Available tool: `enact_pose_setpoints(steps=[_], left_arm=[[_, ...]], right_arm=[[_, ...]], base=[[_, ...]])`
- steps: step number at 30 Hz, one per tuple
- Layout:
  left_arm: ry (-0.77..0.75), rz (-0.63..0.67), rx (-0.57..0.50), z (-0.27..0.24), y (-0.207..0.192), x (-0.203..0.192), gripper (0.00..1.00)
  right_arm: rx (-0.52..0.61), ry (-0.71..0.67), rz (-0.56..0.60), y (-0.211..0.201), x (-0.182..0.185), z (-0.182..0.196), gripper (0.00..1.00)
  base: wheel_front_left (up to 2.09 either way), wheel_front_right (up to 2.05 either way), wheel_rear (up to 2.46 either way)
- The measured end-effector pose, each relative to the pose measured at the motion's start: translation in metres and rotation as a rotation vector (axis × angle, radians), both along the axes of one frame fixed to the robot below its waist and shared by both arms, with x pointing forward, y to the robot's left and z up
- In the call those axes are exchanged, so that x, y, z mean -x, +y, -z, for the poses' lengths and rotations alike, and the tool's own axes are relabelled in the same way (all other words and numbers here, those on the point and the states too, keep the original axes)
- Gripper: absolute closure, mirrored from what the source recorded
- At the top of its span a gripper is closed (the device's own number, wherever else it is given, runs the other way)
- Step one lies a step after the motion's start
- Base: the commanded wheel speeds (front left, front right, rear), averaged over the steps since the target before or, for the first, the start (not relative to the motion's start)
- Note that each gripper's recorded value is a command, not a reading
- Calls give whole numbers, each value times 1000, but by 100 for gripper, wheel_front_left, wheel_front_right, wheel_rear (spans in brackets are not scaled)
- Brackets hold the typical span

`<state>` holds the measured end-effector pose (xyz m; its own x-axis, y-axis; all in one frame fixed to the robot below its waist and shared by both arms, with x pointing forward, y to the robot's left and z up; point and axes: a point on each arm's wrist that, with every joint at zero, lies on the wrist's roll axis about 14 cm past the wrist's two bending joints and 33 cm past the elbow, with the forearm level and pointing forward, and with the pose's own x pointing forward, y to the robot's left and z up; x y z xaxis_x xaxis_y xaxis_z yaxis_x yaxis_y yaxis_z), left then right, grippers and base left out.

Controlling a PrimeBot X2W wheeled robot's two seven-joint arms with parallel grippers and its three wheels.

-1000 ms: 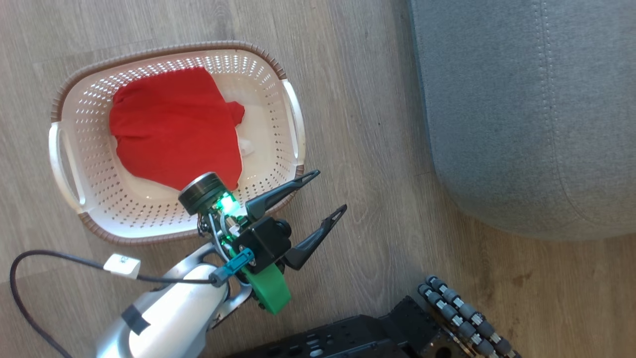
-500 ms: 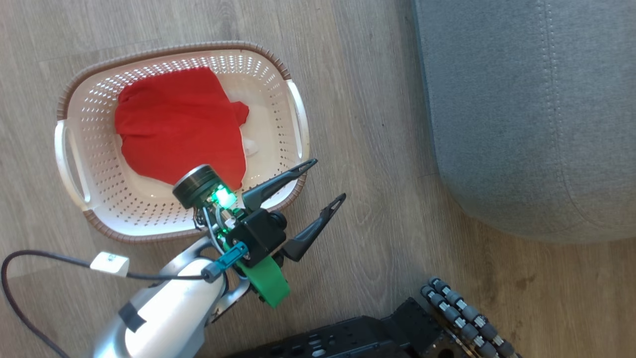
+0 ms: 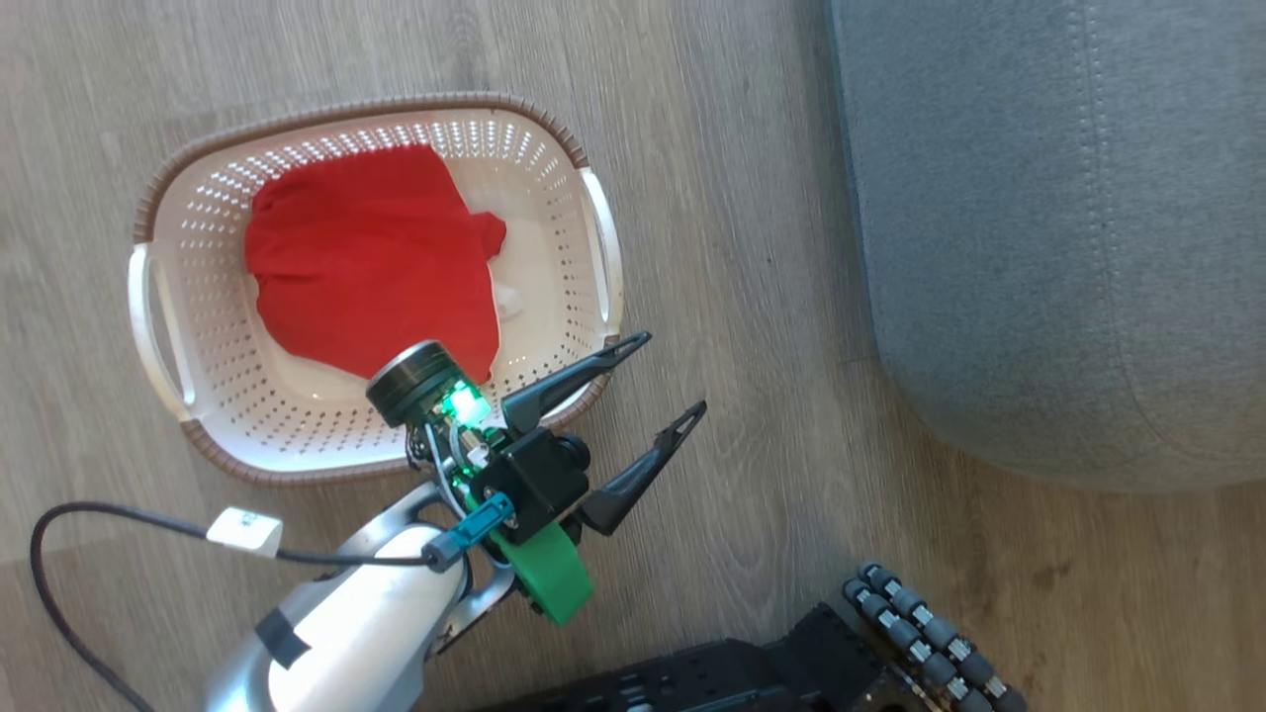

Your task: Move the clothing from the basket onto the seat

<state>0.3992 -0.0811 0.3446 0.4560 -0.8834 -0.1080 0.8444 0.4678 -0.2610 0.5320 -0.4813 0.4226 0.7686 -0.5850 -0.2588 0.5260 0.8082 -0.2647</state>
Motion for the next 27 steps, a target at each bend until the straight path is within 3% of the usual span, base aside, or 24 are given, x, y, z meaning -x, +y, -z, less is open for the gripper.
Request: enact_pose_setpoints(steps=[20, 27], left_arm=[[-125, -19, 75, -88, -19, 18, 0], [-189, -59, 89, -121, -17, 23, 0]], right_arm=[[-40, 142, -28, 5, 38, -54, 0], [1, 85, -76, 12, 44, -98, 0]], base=[[0, 0, 0], [0, 0, 0]])
